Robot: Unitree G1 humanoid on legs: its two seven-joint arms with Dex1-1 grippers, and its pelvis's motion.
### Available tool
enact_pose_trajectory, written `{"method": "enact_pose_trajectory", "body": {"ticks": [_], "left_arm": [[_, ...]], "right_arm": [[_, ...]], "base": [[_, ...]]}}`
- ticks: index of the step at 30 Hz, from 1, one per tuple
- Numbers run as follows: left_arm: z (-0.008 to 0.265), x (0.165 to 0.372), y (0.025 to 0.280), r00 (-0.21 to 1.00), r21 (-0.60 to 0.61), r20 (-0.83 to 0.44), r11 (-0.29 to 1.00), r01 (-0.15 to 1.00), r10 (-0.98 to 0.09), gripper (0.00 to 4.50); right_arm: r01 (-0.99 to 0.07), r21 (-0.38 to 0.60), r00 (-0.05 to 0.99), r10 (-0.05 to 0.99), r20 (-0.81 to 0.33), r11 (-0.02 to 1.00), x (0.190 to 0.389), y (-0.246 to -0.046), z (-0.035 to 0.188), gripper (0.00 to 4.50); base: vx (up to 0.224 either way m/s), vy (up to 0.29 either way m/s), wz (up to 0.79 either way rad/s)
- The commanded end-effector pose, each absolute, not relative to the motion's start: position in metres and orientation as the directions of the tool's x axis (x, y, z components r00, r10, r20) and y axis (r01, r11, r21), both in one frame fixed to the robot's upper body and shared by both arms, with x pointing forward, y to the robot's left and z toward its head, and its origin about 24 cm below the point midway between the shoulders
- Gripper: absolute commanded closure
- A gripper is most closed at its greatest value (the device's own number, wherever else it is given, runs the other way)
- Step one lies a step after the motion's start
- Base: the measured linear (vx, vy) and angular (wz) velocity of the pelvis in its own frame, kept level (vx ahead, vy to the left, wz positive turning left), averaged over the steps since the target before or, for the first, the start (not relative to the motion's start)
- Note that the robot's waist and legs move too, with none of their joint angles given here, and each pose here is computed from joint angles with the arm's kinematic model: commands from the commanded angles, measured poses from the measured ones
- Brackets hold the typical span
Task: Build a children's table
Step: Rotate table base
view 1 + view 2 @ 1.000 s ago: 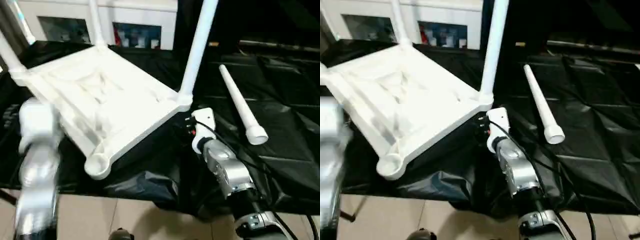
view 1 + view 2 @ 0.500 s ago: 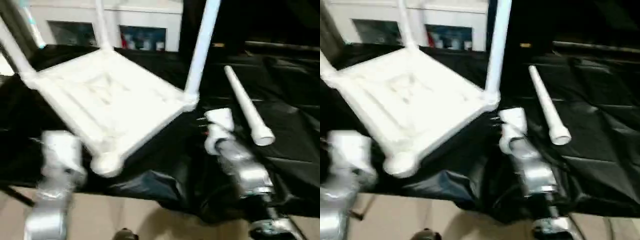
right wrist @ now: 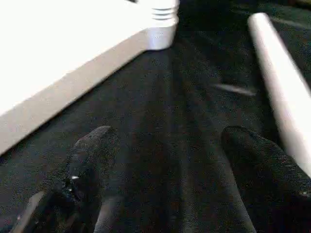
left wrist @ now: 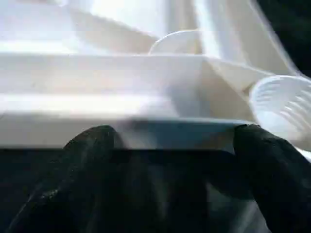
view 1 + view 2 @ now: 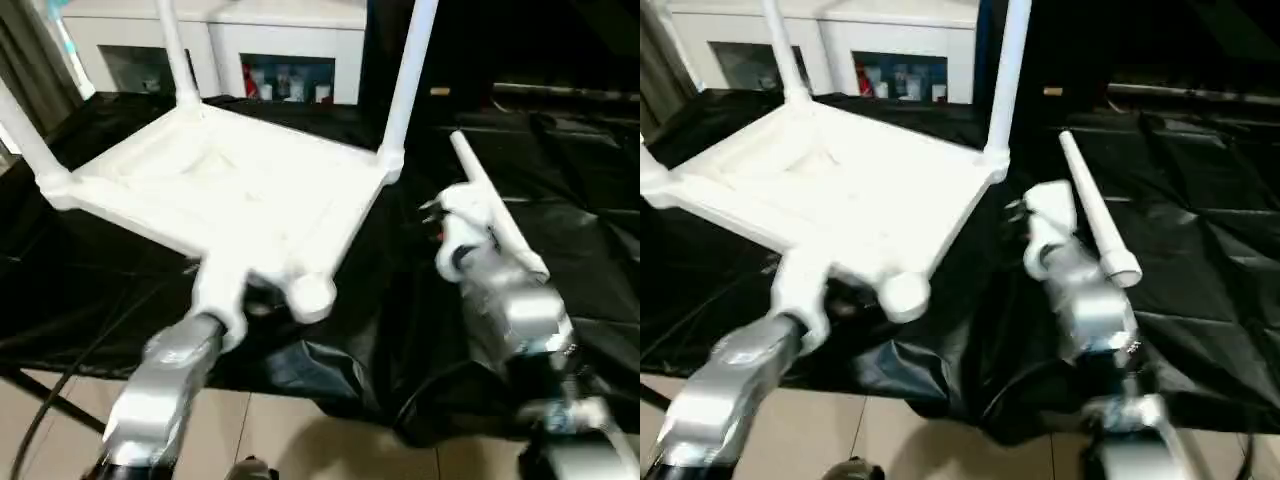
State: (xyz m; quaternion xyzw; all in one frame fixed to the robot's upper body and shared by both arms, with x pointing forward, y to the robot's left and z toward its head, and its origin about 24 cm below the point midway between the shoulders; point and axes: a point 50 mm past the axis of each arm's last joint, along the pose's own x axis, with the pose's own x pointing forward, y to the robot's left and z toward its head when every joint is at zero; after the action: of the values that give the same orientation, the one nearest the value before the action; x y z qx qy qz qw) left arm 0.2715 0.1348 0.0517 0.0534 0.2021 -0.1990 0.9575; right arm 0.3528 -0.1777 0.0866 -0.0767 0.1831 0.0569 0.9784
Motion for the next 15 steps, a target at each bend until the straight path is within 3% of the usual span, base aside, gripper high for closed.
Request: {"method": "enact_pose_trajectory", "body": {"ticks": [1, 7, 15], "left_arm": [[0.057, 0.276, 0.126, 0.829, 0.013, -0.367, 0.888, 0.459, -0.423, 0.09], [0.061, 0.270, 0.112, 0.755, -0.008, -0.303, 0.794, 0.608, -0.582, 0.00], [0.082, 0.246, 0.131, 0.662, -0.006, -0.290, 0.693, 0.721, -0.691, 0.00]], "right_arm": [[-0.095, -0.131, 0.927, 0.040, -0.374, 0.987, 0.359, -0.193, 0.095, 0.72], [0.011, -0.128, 0.904, -0.064, -0.422, 0.992, 0.375, -0.227, 0.111, 0.28], [-0.010, -0.131, 0.845, -0.062, -0.531, 0.991, 0.389, -0.242, 0.110, 0.14]], "base": [[0.000, 0.000, 0.00], [0.000, 0.000, 0.00], [0.000, 0.000, 0.00]]}}
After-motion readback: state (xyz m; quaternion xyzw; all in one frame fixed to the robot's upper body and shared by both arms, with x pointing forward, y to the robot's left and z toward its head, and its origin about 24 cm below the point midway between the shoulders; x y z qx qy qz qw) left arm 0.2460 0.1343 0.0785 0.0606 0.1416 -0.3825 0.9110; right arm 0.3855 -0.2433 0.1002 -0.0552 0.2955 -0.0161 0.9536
